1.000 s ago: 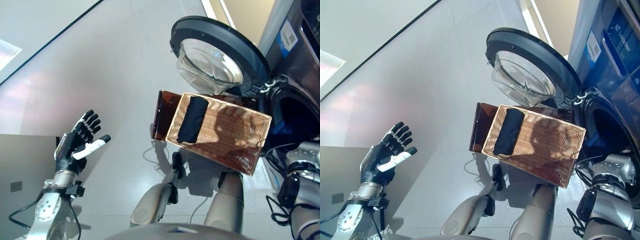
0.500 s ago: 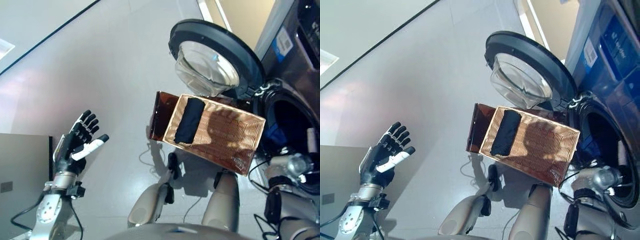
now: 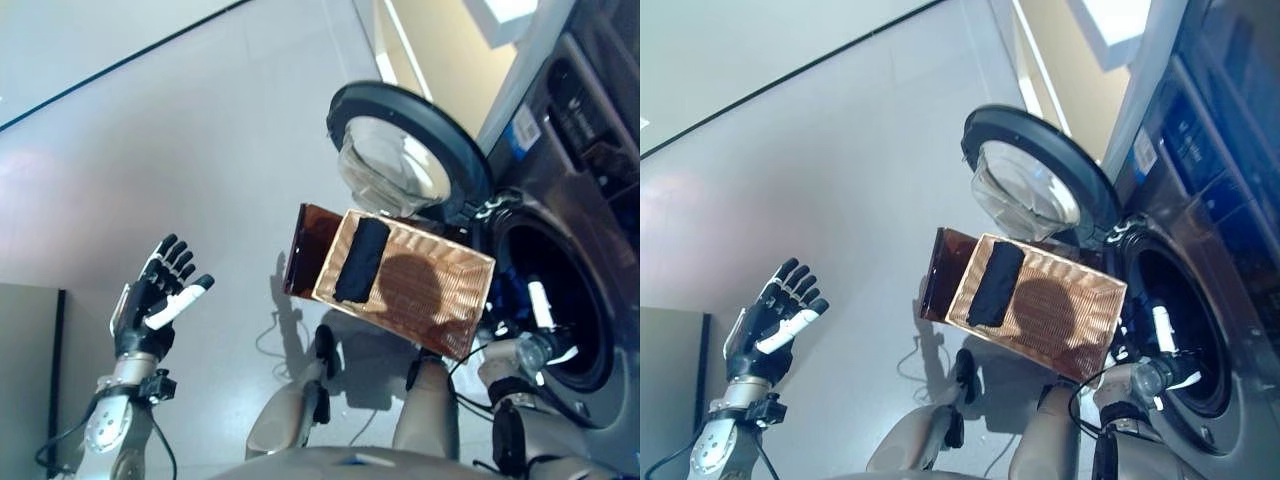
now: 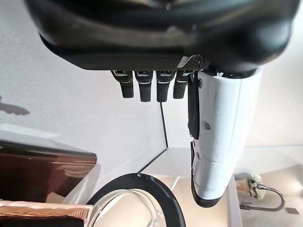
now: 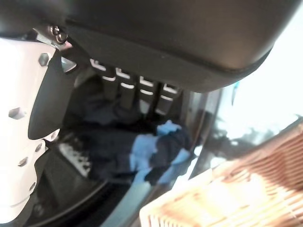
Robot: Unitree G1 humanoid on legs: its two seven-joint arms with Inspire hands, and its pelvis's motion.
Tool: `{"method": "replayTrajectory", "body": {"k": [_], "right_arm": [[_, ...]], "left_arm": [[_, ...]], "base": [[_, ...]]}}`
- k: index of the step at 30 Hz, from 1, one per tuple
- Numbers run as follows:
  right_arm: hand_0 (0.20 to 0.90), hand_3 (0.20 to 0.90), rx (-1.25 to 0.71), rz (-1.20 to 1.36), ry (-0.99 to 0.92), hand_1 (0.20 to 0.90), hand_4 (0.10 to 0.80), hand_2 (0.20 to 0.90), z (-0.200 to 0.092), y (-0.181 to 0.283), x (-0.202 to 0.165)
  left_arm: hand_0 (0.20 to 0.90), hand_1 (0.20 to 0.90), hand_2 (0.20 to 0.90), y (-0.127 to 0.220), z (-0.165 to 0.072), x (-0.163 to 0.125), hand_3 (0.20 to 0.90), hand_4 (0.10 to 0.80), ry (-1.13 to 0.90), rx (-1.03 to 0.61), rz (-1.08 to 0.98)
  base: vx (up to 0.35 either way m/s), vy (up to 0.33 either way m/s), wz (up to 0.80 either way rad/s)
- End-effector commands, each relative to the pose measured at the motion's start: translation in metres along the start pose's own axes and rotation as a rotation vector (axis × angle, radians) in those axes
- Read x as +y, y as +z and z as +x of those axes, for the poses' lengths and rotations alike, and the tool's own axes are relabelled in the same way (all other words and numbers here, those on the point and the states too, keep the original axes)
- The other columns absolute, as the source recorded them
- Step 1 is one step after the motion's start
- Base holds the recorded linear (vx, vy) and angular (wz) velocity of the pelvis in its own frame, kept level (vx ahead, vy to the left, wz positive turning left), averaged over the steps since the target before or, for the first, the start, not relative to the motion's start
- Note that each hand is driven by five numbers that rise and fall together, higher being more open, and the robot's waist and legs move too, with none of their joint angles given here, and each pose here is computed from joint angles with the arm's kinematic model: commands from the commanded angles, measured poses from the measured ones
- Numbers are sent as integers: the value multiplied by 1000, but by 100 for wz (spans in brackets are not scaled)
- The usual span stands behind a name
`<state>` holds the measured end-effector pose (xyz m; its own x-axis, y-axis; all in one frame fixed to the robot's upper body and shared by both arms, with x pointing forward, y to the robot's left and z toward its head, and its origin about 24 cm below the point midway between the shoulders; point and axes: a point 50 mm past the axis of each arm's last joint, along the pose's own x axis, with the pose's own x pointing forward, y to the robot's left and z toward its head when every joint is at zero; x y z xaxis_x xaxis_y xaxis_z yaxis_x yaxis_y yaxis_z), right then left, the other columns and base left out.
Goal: Pick up the clothes and place them into the washing machine
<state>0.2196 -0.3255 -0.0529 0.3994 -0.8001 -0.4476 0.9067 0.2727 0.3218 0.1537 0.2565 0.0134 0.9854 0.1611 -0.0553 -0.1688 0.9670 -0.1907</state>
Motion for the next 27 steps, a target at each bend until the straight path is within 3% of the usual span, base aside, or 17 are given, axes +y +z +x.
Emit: {"method": "replayTrajectory", "body": {"k": [1, 10, 20, 27], "right_arm": [[900, 900, -81, -50, 92, 900, 800, 900, 3, 17, 5], [900, 900, -9, -194, 86, 900, 800, 900, -6, -10, -5], [900, 900, 96, -185, 99, 900, 800, 900, -24, -44, -15], [900, 900, 118, -447, 229, 900, 800, 900, -39, -64, -14]], "left_arm": [[900, 900, 900, 26, 5, 11, 900, 800, 53, -171, 15], [900, 900, 900, 12, 0, 12, 900, 800, 73, -108, 39], [900, 900, 900, 5, -7, 14, 900, 800, 106, -82, 39], [900, 900, 900, -3, -13, 14, 900, 800, 124, -49, 56]], "base": [[69, -75, -7], [82, -58, -5], [85, -34, -5], [79, -28, -10]]}}
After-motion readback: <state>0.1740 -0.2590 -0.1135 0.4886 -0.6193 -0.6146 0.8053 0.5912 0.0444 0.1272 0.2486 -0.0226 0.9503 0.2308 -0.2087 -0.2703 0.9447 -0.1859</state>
